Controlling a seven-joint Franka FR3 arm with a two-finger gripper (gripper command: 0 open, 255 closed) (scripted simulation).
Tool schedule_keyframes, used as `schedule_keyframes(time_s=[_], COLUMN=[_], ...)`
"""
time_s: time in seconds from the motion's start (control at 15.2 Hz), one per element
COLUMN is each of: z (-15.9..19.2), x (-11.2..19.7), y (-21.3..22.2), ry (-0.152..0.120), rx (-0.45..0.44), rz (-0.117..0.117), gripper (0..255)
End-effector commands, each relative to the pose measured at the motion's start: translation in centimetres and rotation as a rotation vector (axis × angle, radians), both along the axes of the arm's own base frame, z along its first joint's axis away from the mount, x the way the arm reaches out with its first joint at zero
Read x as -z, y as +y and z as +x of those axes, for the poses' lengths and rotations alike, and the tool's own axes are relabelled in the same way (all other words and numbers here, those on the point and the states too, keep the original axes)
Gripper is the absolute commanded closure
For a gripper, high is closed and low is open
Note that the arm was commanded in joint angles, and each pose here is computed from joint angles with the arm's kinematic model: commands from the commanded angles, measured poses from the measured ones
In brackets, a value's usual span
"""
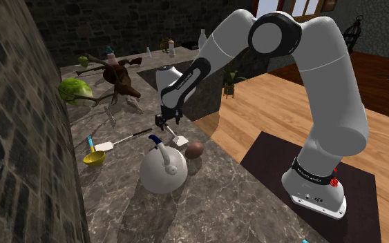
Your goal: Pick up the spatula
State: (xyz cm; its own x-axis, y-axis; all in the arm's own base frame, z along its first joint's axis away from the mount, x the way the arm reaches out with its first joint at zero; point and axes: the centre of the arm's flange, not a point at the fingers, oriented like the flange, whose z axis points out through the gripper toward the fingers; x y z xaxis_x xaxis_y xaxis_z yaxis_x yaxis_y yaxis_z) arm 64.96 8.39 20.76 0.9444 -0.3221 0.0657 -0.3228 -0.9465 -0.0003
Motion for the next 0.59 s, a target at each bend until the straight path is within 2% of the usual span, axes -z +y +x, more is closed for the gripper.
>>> schedule_keyframes(time_s=[0.0,0.07,0.13,0.53], z=[-0.05,-0.05,-0.03,-0.03], x=[0.81,0.81,0.84,0.85], y=[0.11,0.11,0.14,0.12], ry=[-0.001,-0.001,-0.001,-0.001], rx=[0.0,0.0,0.0,0.0], rz=[0.0,0.0,0.0,0.0], gripper=[0,0,255,255])
